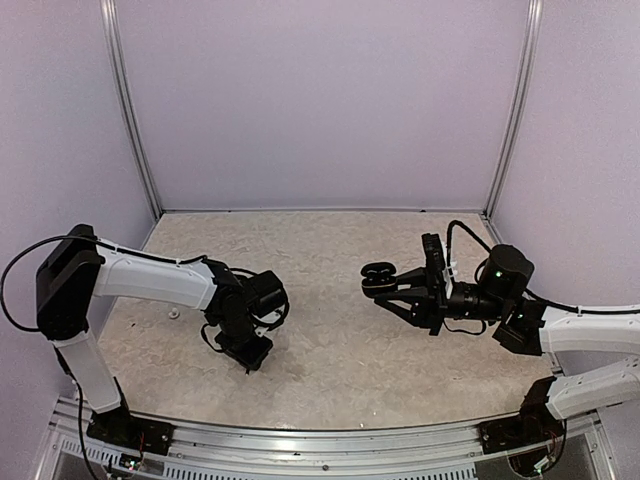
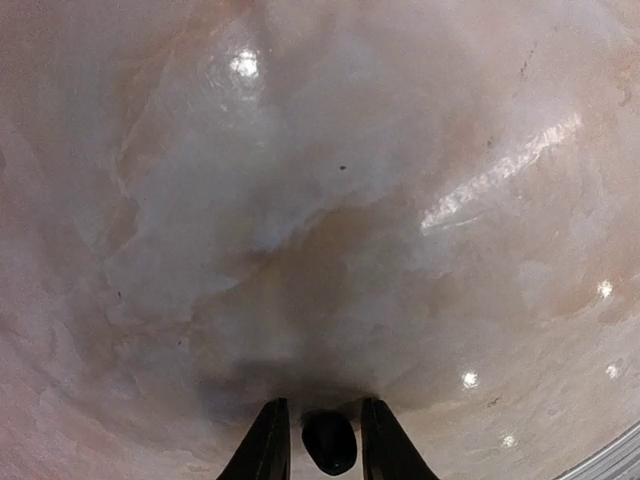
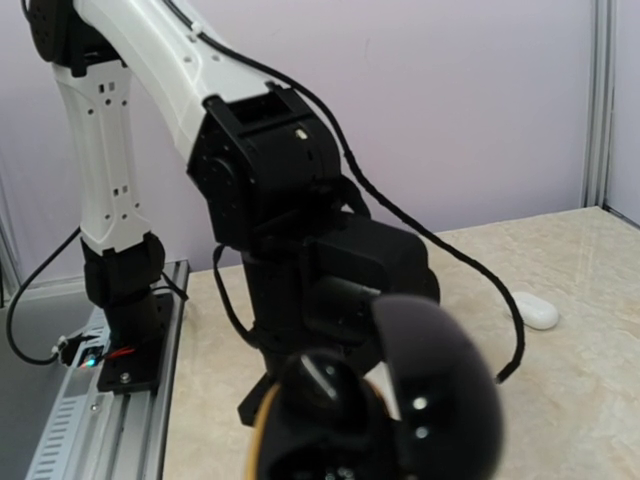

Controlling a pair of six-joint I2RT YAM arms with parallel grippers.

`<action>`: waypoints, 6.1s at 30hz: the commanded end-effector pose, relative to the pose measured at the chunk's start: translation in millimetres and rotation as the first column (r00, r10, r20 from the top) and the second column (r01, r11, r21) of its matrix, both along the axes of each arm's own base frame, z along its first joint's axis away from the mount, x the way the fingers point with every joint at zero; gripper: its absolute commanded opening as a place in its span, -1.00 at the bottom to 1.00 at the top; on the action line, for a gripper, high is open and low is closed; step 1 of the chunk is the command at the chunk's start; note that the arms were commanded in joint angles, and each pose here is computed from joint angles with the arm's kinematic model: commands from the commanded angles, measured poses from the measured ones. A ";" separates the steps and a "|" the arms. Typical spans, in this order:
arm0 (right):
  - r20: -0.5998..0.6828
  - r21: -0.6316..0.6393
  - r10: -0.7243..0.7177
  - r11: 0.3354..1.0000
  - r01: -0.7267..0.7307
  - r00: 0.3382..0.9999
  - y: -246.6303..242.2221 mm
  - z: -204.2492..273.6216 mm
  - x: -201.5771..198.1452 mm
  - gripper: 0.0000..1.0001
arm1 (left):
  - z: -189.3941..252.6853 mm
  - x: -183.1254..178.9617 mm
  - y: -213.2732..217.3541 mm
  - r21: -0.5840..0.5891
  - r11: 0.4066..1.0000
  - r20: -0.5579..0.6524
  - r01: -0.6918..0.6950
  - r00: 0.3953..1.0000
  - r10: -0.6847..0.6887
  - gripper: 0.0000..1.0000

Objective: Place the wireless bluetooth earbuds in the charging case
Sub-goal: Pick up the right earbud from the center of the board, then insert the right earbud into the right side groove of the charging case.

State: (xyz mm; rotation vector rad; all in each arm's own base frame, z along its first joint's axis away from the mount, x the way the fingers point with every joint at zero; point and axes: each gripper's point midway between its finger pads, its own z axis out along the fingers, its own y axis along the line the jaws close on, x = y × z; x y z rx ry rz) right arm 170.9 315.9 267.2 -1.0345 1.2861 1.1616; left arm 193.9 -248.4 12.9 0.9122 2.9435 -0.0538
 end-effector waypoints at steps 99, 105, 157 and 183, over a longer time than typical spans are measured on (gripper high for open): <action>0.161 0.108 -0.037 0.994 0.020 0.986 42.4 48.9 -2.8 -1.00 | 338.5 -18.6 -206.8 -0.411 0.509 0.910 0.757 0.378 0.172 -0.66; 0.162 0.114 -0.046 0.993 0.028 0.986 40.3 51.1 -2.5 -1.00 | 333.9 -18.0 -208.1 -0.413 0.512 0.908 0.753 0.386 0.166 -0.67; 0.166 0.119 -0.104 0.989 0.085 0.981 33.4 54.5 3.7 -1.00 | 331.3 -26.0 -198.3 -0.366 0.552 0.922 0.749 0.370 0.109 -0.46; 0.128 0.061 -0.106 0.993 0.099 0.986 35.4 31.9 7.3 -1.00 | 377.2 -32.2 -165.8 -0.452 0.482 0.892 0.751 0.381 0.243 0.48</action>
